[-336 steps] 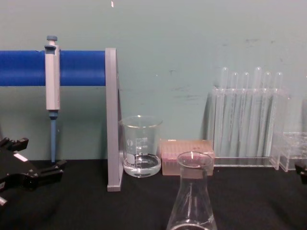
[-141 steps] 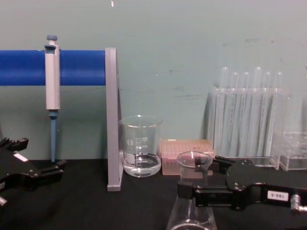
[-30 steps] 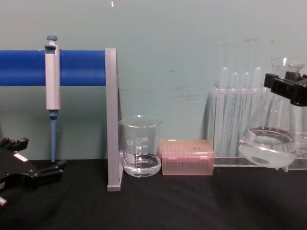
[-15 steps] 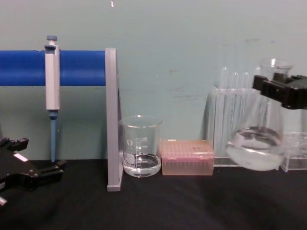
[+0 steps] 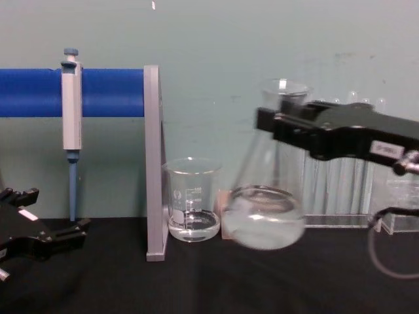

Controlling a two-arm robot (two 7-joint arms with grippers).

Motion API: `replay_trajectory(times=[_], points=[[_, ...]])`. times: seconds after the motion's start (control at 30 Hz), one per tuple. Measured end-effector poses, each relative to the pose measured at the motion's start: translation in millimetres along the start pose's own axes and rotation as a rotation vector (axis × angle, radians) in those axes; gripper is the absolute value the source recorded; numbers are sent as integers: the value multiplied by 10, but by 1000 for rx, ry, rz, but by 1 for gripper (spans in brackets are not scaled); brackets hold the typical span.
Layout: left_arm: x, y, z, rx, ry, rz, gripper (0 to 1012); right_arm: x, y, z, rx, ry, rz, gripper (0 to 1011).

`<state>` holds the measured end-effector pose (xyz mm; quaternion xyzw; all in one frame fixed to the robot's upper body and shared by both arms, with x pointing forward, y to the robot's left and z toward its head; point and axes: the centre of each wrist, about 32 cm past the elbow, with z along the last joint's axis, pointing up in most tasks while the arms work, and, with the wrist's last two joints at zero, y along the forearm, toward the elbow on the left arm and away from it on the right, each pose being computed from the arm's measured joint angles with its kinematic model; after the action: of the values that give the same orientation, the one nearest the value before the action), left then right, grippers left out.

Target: Grasp the erlenmeyer flask with one hand, shake it three times, then place it back.

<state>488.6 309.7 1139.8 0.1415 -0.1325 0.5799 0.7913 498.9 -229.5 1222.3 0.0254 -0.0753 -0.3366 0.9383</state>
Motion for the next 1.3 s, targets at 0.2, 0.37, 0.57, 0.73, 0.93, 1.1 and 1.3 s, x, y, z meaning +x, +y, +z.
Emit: replay_trajectory(times=[0.2,0.37,0.57,0.73,0.93,1.1,1.3], points=[[0,0,0,0,0,0,1001,-58,139,7,13,1,133,449],[0,0,0,0,0,0,1001,-80,208,8,19,3,188,448],[0,0,0,0,0,0,1001,-74,220,-7,20,8,181,449],[0,0,0,0,0,0,1001,-65,188,-26,20,10,110,449],[0,0,0,0,0,0,1001,-7,90,-42,13,11,-26,449],[0,0,0,0,0,0,1001,78,-57,-38,2,8,-157,449],[0,0,0,0,0,0,1001,166,-255,-24,-11,4,-294,449]])
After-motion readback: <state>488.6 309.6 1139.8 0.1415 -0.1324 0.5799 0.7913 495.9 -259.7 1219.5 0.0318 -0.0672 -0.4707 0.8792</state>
